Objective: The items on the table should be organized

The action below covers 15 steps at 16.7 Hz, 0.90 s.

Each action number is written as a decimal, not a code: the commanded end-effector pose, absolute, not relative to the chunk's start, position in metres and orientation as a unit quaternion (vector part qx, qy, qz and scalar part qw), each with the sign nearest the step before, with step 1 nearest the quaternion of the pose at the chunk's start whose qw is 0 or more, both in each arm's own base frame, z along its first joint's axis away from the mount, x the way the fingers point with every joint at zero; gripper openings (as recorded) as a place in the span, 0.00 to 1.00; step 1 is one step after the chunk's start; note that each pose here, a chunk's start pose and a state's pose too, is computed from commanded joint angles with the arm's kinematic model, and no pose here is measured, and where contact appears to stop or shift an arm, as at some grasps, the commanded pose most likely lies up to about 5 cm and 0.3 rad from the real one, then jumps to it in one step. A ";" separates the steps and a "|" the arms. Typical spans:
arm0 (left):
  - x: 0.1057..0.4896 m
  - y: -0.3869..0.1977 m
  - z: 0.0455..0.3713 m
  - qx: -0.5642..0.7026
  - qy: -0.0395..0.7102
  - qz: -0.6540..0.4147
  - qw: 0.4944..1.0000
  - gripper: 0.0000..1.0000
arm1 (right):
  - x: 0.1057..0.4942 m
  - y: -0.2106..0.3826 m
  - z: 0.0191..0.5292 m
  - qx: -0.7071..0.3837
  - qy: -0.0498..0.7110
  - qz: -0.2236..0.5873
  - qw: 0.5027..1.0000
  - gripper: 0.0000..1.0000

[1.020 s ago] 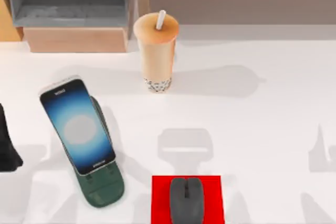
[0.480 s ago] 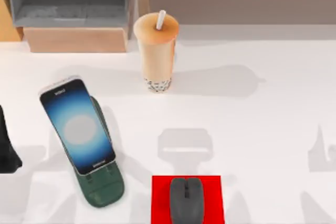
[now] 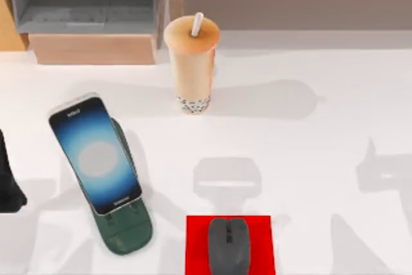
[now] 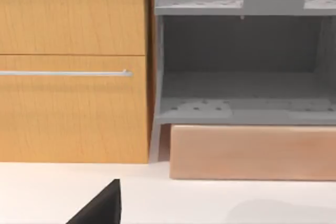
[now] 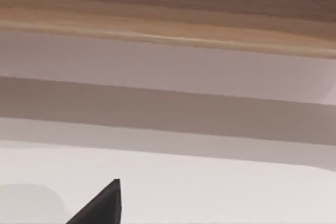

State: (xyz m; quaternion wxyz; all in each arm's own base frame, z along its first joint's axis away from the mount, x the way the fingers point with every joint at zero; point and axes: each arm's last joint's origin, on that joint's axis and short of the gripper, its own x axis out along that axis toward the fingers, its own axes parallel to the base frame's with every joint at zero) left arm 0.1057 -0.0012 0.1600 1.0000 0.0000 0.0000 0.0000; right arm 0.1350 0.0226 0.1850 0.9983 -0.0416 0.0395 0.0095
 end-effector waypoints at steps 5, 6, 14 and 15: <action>0.106 -0.001 0.160 0.000 0.000 0.000 1.000 1.00 | 0.172 0.062 0.205 -0.072 0.051 0.027 0.996 1.00; 0.106 -0.001 0.160 0.000 0.000 0.000 1.000 1.00 | 0.181 0.073 0.207 -0.078 0.053 0.030 0.995 1.00; 0.106 -0.001 0.160 0.000 0.000 0.000 1.000 1.00 | 0.239 0.205 0.178 -0.111 0.061 0.062 0.990 1.00; 0.106 -0.001 0.160 0.000 0.000 0.000 1.000 1.00 | 0.243 0.223 0.169 -0.111 0.059 0.064 0.990 1.00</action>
